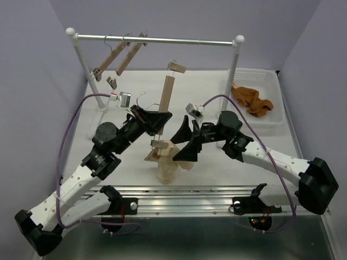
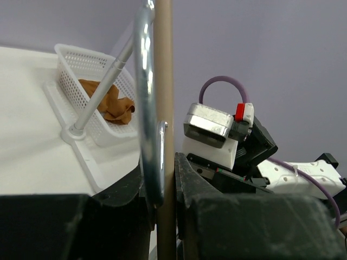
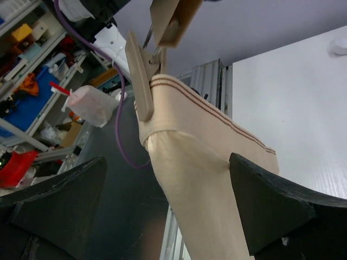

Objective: Remove the underwear clipped to the hanger

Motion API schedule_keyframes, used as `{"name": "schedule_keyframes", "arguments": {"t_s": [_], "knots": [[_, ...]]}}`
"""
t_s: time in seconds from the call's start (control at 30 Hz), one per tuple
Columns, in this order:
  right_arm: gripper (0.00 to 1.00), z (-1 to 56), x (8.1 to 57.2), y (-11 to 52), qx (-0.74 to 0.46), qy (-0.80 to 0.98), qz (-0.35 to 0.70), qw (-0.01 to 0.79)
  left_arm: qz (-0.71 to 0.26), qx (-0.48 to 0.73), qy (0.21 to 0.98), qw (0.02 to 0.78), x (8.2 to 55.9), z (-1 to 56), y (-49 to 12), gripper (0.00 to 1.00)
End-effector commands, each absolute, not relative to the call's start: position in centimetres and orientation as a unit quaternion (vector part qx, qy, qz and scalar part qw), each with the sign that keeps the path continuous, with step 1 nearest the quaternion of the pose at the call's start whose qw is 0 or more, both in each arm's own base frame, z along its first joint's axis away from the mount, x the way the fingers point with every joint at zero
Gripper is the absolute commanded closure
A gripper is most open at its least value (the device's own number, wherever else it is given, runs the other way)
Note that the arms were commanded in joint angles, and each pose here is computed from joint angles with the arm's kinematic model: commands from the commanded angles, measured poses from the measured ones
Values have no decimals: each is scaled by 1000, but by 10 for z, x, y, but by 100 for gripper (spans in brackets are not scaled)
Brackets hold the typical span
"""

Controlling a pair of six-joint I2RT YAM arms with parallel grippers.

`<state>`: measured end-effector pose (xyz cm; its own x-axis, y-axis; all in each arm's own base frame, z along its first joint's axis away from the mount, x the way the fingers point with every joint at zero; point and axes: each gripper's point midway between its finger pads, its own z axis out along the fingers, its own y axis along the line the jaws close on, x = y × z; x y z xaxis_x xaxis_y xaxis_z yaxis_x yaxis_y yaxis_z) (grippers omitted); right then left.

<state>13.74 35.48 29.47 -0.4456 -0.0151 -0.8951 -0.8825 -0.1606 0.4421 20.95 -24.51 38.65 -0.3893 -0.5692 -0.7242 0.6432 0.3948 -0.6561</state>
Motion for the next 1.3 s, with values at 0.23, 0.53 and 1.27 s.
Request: {"name": "schedule_keyframes", "arguments": {"t_s": [0.23, 0.53, 1.27], "knots": [[16, 329, 142, 363, -369, 508, 692, 357, -593, 13, 559, 579, 195, 419, -232, 100], [21, 314, 124, 370, -418, 500, 682, 332, -604, -2, 540, 586, 192, 425, -225, 100], [99, 326, 132, 358, -366, 560, 646, 367, -606, -58, 577, 544, 209, 378, -232, 91]]}}
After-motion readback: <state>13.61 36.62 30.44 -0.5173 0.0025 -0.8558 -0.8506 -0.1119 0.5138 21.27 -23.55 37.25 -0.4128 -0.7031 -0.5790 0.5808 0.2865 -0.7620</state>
